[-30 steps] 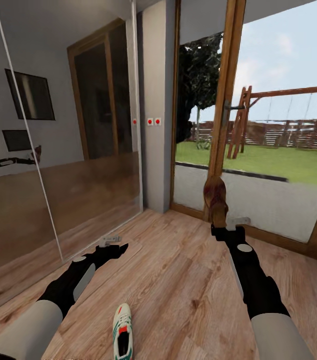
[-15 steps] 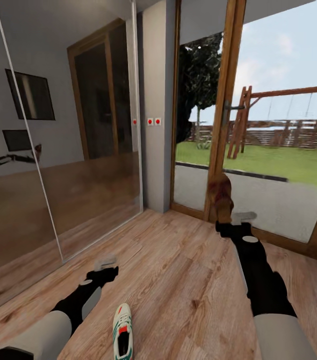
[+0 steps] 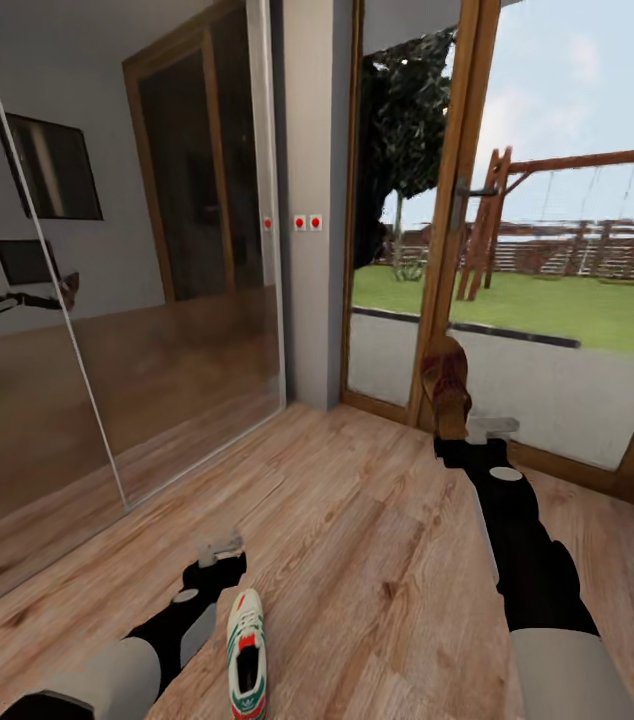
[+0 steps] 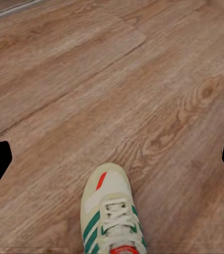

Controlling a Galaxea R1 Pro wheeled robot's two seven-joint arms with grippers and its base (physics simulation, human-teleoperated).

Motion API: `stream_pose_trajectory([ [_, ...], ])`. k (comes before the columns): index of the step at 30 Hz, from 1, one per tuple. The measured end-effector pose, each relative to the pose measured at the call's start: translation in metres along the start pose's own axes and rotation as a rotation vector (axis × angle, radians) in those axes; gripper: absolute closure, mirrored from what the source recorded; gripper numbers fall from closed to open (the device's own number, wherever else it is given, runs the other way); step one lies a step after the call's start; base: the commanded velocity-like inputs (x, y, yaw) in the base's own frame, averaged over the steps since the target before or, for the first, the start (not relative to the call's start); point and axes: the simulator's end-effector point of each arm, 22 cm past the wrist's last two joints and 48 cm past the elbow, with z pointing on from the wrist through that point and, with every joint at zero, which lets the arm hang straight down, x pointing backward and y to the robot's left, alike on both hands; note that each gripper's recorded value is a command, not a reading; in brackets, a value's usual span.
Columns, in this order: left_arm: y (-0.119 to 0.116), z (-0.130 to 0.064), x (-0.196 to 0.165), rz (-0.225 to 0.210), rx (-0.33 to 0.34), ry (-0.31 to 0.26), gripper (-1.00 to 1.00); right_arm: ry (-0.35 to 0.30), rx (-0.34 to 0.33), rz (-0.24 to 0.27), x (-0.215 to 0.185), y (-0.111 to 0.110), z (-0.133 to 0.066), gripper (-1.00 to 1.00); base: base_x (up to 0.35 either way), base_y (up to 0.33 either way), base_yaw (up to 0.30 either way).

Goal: Pick up the two gym shoes and the two sandals from the corridor floor and place them onto the hallstand (shoe rack) in the corridor, making sure they are on the rack and not on the floor. Arrange them so the two gym shoes are next to each other and the two sandals are next to each other.

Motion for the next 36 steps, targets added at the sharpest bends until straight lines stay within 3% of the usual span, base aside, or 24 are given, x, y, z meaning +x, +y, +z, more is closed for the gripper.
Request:
stream_pose_trajectory([
  [7,-0.007,0.003,0.042,-0.002,-0.002,0.041,-1.00,0.039,-0.004,-0.008,0.023,0.005,0.013,1.00,0.000,0.000,0.000],
  [36,0.001,0.019,0.132,0.011,-0.022,0.196,-1.00,0.175,-0.018,-0.034,0.108,0.021,0.050,1.00,0.000,0.000,-0.011],
])
